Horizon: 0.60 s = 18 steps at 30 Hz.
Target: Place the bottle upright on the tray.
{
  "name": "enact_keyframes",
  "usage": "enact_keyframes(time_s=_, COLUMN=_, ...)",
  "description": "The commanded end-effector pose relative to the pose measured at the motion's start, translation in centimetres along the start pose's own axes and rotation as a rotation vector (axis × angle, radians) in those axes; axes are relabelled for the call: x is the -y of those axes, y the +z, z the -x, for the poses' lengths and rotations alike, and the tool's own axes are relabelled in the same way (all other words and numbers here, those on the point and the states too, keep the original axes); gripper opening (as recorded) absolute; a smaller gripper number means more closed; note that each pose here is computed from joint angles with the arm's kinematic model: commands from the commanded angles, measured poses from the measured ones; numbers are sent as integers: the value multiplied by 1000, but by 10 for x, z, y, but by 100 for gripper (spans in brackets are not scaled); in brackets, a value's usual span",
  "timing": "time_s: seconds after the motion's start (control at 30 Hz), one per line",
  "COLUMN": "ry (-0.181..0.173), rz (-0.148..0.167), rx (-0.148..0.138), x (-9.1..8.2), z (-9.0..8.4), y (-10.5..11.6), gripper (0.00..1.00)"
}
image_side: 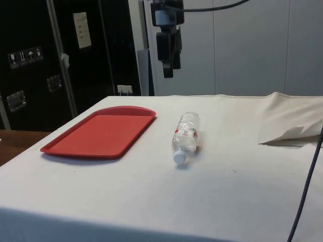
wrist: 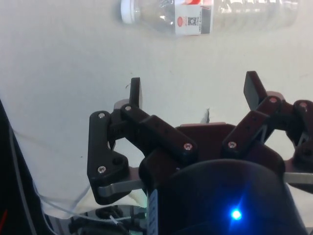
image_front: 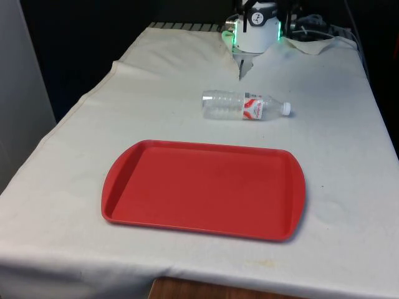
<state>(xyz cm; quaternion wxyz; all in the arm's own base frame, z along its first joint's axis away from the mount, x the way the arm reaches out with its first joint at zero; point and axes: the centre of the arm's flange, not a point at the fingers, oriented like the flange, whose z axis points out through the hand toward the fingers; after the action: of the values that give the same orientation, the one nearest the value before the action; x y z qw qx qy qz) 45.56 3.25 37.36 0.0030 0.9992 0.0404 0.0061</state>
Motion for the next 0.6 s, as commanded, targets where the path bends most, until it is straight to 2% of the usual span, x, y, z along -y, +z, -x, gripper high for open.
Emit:
enact_keyframes(time_s=0.0, ry=0, rz=-2, rx=-5, x=3, z=1, y=4, gripper=100)
enact_keyframes(time_s=0.17, ry=-10, rz=2, rx=8, x=5, z=2, y=11, gripper=100)
enact_keyframes(time_s=0.2, ry=-9, rz=1, rx=0, x=8, z=2, y=15, gripper=100)
enact_keyframes(time_s=0.43, ry=-19, rz=2, rx=2, x=12, z=5, y=28, gripper=100)
enact_keyframes(time_s=0.47, ry=-21, rz=3, rx=10, x=10, z=5, y=27, gripper=100)
enact_keyframes(time_s=0.57, ry=-22, rz=1, rx=3, x=14, z=6, y=34, gripper=100)
